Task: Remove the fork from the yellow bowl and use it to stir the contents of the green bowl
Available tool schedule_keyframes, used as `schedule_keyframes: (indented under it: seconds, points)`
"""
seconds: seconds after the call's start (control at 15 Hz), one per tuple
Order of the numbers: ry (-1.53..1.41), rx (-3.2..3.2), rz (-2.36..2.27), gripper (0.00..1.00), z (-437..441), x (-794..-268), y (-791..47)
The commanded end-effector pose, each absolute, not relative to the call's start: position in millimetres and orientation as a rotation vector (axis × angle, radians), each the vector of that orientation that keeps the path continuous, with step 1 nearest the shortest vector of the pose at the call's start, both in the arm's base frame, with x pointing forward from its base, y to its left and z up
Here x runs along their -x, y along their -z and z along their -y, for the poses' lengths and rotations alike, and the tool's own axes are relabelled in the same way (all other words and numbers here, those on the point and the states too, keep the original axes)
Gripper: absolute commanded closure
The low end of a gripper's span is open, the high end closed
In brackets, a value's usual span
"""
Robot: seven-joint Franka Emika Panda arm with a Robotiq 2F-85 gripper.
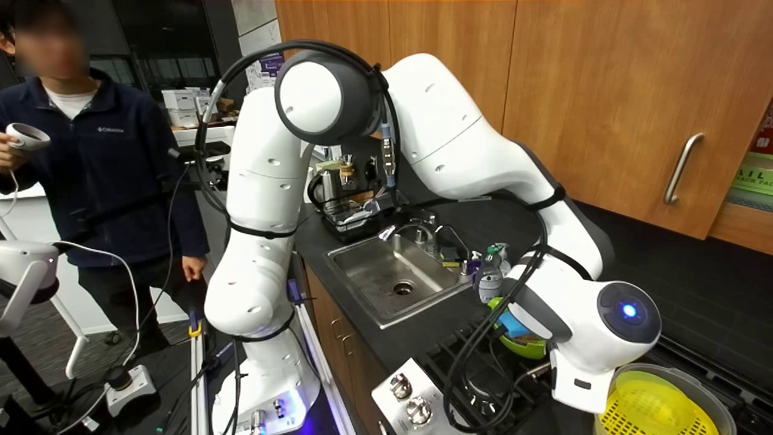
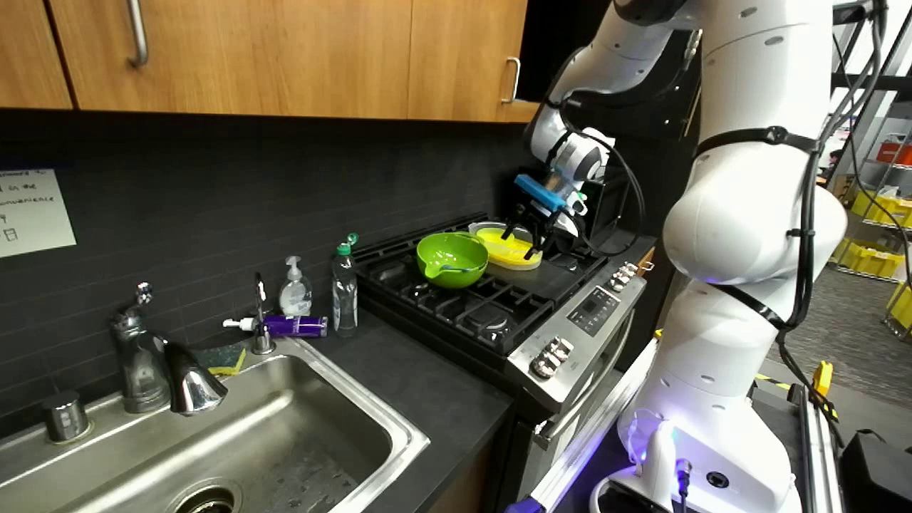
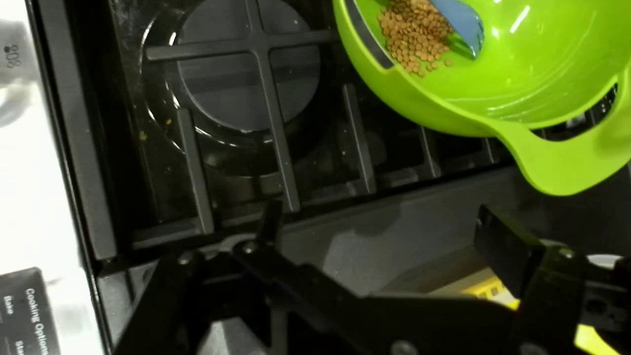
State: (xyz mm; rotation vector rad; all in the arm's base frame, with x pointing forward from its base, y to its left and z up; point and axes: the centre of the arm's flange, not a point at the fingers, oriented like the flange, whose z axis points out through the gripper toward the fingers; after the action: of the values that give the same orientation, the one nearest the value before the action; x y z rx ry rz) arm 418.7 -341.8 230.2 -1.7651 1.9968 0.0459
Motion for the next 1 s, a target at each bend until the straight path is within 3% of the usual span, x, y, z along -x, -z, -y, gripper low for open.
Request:
schedule_keyframes:
  seconds: [0.0,0.53,0.93]
  points:
    - [0.079,1.661,-2.211,0.00,314,-405,-252]
    - [0.234,1.295,-2.653,0.00,300,-393,-240]
    - [0.243,1.386,-2.582,0.00,283,-361,-252]
